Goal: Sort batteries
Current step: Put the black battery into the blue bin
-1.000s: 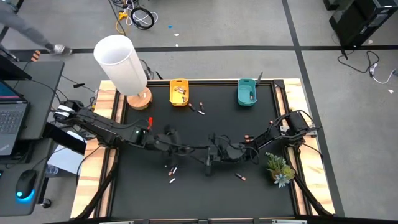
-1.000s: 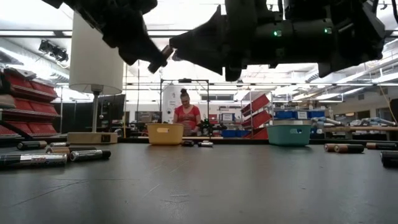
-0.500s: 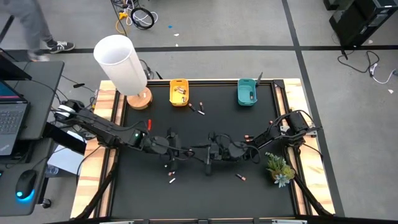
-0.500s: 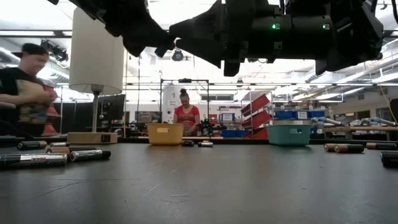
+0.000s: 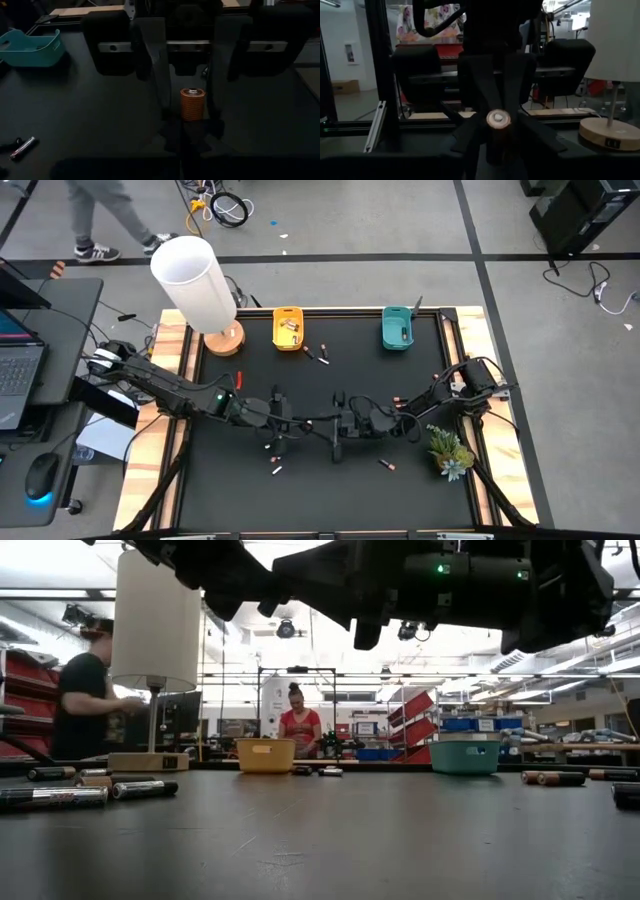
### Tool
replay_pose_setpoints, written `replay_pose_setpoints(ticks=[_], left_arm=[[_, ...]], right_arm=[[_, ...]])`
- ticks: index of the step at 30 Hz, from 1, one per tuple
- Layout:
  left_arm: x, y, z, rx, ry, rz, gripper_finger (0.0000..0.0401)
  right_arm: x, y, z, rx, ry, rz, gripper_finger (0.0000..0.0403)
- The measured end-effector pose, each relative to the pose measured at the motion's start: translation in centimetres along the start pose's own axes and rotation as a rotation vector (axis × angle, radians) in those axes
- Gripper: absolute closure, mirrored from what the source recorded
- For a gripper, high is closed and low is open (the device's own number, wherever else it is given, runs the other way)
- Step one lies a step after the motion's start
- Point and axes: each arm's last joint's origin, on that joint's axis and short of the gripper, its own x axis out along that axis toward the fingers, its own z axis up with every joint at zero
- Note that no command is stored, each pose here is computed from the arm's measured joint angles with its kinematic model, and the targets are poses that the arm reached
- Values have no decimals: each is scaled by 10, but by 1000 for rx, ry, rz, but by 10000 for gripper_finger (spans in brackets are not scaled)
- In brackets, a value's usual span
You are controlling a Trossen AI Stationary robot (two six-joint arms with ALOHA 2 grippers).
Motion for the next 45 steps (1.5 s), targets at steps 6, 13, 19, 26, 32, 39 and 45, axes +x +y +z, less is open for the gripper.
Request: replay_pose_setpoints(ticks=[6,13,19,26,32,39,45], left_arm=[[0,-1,1,-3,-10,-27,401],[0,0,-1,5,4,-13,401],[1,5,-6,-37,57,39,368],[0,9,-13,-42,126,136,258],[-5,1,-21,-12,189,159,242],[-9,-8,-24,-6,189,163,241],[-10,-12,-25,14,181,175,241]], right_arm=[[5,-2,3,-6,-10,29,347],[6,-5,-1,-5,26,30,352],[7,-8,-4,-25,59,-6,352],[6,-16,-2,-43,170,-99,352],[-3,-38,34,-101,319,-309,352],[-32,-114,69,-4,520,-697,352],[-59,-178,81,85,624,-922,352]])
